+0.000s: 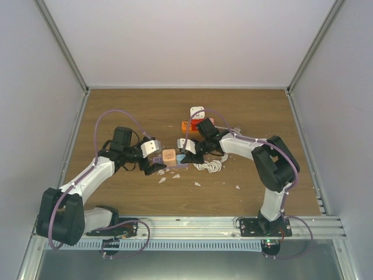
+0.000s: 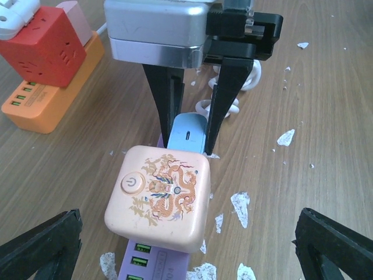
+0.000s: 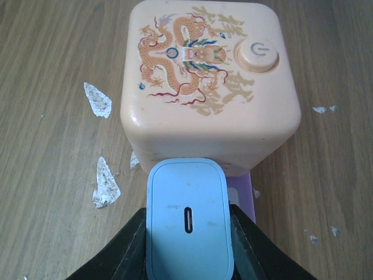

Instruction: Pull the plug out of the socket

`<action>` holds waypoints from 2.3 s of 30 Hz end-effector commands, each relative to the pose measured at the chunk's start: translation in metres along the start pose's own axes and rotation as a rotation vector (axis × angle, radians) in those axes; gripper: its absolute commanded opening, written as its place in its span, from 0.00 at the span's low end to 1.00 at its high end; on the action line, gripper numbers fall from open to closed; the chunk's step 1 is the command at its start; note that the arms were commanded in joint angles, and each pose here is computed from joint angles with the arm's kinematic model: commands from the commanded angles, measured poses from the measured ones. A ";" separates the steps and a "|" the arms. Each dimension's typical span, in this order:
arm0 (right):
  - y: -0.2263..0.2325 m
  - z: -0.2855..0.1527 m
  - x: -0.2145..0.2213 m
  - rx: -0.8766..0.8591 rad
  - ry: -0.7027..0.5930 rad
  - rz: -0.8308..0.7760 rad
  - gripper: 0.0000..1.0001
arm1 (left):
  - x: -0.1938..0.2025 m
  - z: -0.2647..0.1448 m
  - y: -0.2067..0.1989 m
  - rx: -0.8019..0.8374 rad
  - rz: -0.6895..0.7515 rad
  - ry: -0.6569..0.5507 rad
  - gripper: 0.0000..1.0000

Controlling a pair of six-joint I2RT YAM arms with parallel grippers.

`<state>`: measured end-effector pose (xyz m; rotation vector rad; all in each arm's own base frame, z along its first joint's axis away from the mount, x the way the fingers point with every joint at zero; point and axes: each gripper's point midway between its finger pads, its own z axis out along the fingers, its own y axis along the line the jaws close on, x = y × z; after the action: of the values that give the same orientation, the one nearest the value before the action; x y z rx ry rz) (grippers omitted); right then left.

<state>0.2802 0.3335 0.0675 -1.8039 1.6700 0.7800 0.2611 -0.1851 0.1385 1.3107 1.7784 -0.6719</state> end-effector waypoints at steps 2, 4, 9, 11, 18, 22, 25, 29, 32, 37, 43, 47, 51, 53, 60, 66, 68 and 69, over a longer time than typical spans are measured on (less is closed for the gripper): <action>0.010 -0.001 -0.001 -0.018 0.002 -0.012 0.22 | 0.011 0.006 -0.009 0.054 0.024 0.002 0.98; 0.014 -0.004 0.004 -0.016 0.014 -0.008 0.19 | 0.015 0.009 -0.012 0.066 0.031 0.008 0.97; 0.029 -0.012 0.013 -0.009 0.033 -0.008 0.14 | 0.014 0.015 -0.019 0.088 0.058 0.004 0.96; 0.036 -0.015 0.018 -0.010 0.044 -0.003 0.13 | 0.012 0.018 -0.022 0.096 0.070 -0.001 0.96; 0.054 -0.023 0.032 0.009 0.058 -0.001 0.10 | 0.011 0.038 -0.033 0.141 0.118 0.025 0.95; 0.054 -0.021 0.036 0.028 0.054 -0.009 0.10 | 0.008 0.048 -0.038 0.180 0.120 0.030 0.93; 0.053 -0.020 0.039 0.034 0.061 -0.010 0.09 | 0.008 0.058 -0.044 0.204 0.132 0.045 0.91; 0.053 -0.021 0.037 0.036 0.052 -0.017 0.09 | 0.011 0.067 -0.049 0.210 0.147 0.061 0.89; 0.055 -0.021 0.037 0.037 0.050 -0.023 0.09 | 0.014 0.071 -0.050 0.203 0.172 0.067 0.87; 0.056 -0.022 0.038 0.030 0.056 -0.023 0.09 | 0.009 0.074 -0.049 0.207 0.208 0.048 0.80; 0.054 -0.021 0.041 0.026 0.065 -0.014 0.09 | 0.010 0.080 -0.052 0.220 0.235 0.046 0.66; 0.052 -0.020 0.044 0.014 0.073 0.001 0.08 | 0.006 0.078 -0.053 0.218 0.240 0.024 0.54; 0.050 -0.021 0.044 0.009 0.080 0.021 0.07 | -0.002 0.074 -0.053 0.233 0.227 0.006 0.46; 0.049 -0.021 0.044 0.007 0.081 0.026 0.07 | -0.008 0.070 -0.052 0.241 0.211 -0.014 0.43; 0.047 -0.020 0.049 0.010 0.100 0.034 0.07 | -0.026 0.060 -0.048 0.281 0.161 -0.080 0.37; 0.045 -0.019 0.054 0.019 0.118 0.039 0.06 | -0.026 0.059 -0.051 0.318 0.128 -0.086 0.35; 0.045 -0.018 0.055 0.018 0.123 0.042 0.07 | -0.027 0.059 -0.051 0.313 0.133 -0.089 0.34; 0.045 -0.017 0.056 0.015 0.126 0.045 0.06 | -0.027 0.058 -0.050 0.306 0.139 -0.091 0.34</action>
<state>0.2348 0.2963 0.0649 -1.8093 1.6725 0.7730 0.2405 -0.2428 0.0874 1.5812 1.7236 -0.7982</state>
